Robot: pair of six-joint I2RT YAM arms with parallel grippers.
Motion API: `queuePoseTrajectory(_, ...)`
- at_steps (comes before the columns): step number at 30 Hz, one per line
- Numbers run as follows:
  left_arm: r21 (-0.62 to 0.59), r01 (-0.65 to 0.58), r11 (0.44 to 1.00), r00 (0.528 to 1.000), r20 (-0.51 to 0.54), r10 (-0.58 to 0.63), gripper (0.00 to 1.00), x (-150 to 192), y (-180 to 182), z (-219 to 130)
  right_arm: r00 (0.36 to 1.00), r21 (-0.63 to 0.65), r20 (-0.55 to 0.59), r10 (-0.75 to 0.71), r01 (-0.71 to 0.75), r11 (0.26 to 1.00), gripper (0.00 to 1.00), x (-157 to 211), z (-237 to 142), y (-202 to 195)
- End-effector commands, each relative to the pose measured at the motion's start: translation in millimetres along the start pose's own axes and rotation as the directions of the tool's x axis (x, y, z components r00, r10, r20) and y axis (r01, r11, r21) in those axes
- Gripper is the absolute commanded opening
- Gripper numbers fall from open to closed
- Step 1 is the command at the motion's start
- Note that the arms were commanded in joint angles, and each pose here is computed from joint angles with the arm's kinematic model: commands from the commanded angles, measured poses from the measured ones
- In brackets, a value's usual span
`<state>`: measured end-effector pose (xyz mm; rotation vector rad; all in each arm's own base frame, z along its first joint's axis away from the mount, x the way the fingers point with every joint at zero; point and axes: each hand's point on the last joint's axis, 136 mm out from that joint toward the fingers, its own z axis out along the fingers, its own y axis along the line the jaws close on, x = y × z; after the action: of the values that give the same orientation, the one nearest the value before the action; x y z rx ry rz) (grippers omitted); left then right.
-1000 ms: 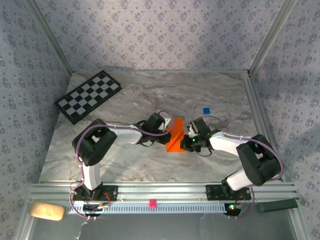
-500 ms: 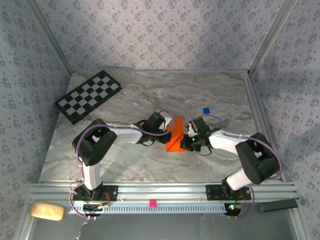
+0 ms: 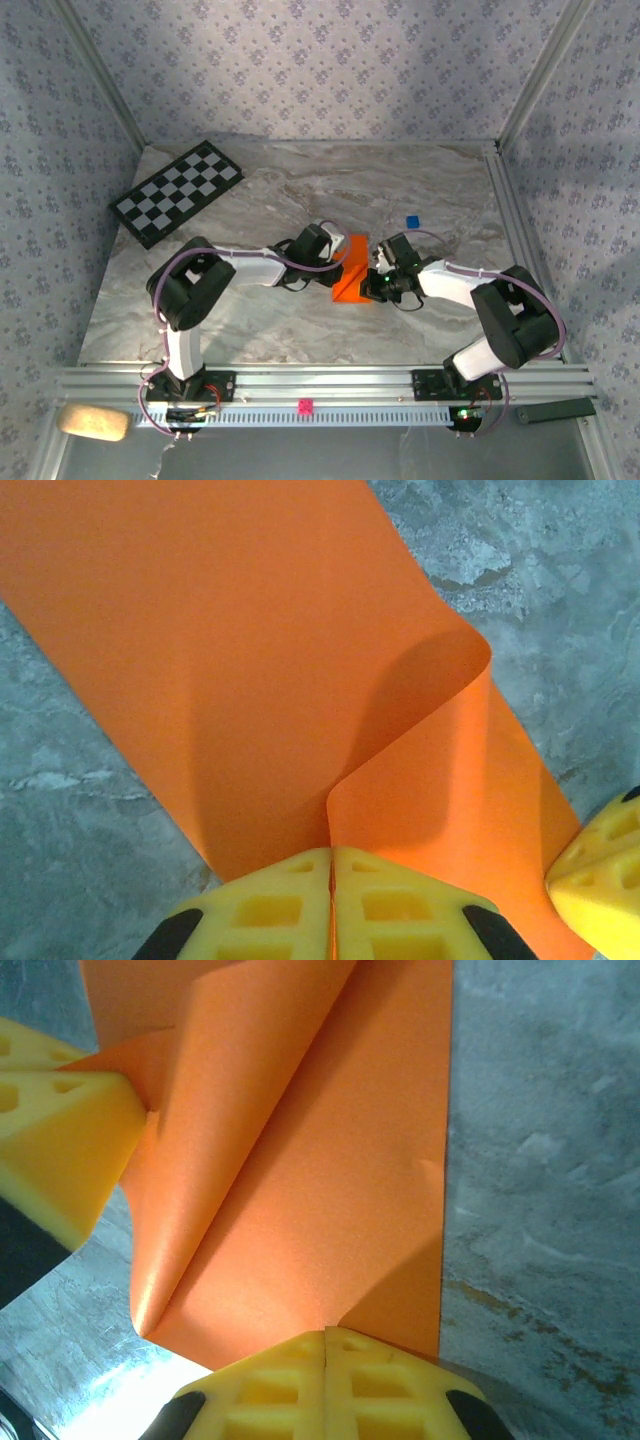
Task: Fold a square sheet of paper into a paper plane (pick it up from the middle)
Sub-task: Fold the triangle a second time at the center of the table.
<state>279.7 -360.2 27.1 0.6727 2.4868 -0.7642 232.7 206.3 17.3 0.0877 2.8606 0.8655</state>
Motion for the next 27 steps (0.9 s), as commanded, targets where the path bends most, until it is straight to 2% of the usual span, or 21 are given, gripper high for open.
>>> queuePoseTrajectory(1,-0.008,-0.021,1.0,1.0,-0.008,0.021,0.09,-4.2,2.2,4.3,0.999,0.11,-0.044,0.027,-0.023,0.994,0.0,12.7,4.4,-28.0)
queuePoseTrajectory(8,-0.023,-0.002,1.0,1.0,-0.027,0.002,0.09,3.6,7.1,6.5,0.999,0.113,-0.043,0.028,-0.023,0.993,0.0,12.6,3.9,-28.3)
queuePoseTrajectory(13,-0.053,0.01,0.999,1.0,-0.004,-0.011,0.08,1.1,12.1,1.2,0.999,0.116,-0.04,0.031,-0.026,0.993,0.0,11.7,3.2,-29.2)
queuePoseTrajectory(27,-0.037,0.034,0.999,0.999,0.011,-0.034,0.08,-0.1,11.0,-1.3,0.999,0.109,-0.033,0.031,-0.027,0.994,0.01,10.0,3.2,-28.9)
